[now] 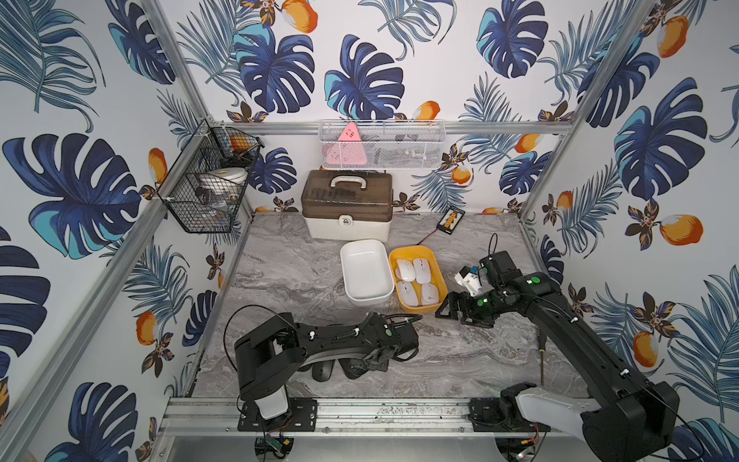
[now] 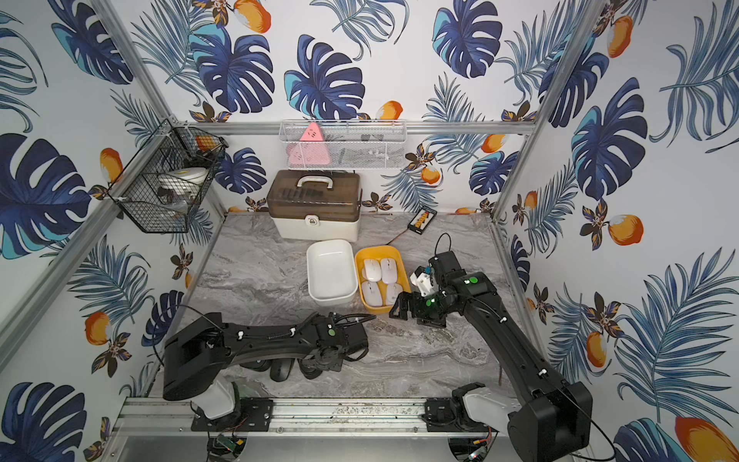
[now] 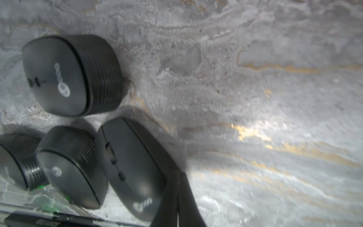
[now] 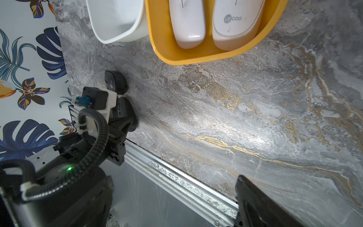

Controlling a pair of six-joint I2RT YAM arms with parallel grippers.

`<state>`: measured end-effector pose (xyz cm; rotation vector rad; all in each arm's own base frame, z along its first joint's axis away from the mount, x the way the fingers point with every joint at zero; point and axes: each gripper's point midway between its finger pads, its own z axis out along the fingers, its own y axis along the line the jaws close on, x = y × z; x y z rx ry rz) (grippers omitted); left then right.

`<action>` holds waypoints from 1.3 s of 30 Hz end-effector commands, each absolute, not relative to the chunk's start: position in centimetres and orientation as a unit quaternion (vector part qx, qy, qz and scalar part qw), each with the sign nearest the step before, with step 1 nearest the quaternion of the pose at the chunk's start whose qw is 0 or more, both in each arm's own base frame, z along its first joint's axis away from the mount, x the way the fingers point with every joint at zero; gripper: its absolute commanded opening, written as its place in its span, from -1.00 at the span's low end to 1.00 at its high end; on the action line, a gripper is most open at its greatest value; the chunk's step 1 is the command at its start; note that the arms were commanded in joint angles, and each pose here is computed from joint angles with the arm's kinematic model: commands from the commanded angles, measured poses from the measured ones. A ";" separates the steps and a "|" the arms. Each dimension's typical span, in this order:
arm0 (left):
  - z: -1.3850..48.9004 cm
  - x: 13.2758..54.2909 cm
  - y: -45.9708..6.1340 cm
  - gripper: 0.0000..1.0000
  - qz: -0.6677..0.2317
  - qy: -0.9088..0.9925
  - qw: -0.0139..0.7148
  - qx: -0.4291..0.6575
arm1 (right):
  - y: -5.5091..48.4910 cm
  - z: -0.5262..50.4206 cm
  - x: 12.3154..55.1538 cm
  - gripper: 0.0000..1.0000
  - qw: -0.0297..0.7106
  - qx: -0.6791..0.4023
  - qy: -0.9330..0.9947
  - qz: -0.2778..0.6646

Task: Place the mice by color into the storage box
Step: Adjust the mouse at the center of the board, then pick up the mouse from the center of the board.

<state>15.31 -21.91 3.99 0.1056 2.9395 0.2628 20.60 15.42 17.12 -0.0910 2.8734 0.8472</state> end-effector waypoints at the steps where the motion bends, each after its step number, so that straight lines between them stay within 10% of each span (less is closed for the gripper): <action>1: 5.4 14.1 -20.7 -0.80 0.098 0.990 0.099 0.008 | 15.6 17.3 20.5 0.96 0.073 -0.037 0.954 0.287; 7: 8.5 12.8 -20.4 0.40 0.065 0.991 0.113 -0.041 | 15.7 17.5 20.7 0.97 0.074 -0.040 0.954 0.289; 11: 8.6 12.3 -19.3 0.70 0.056 0.988 0.116 -0.081 | 15.9 17.6 20.9 0.97 0.074 -0.041 0.952 0.293; 39: 1.6 15.3 -18.2 0.75 0.023 0.976 0.049 -0.213 | 16.5 17.4 21.2 0.98 0.068 -0.046 0.950 0.301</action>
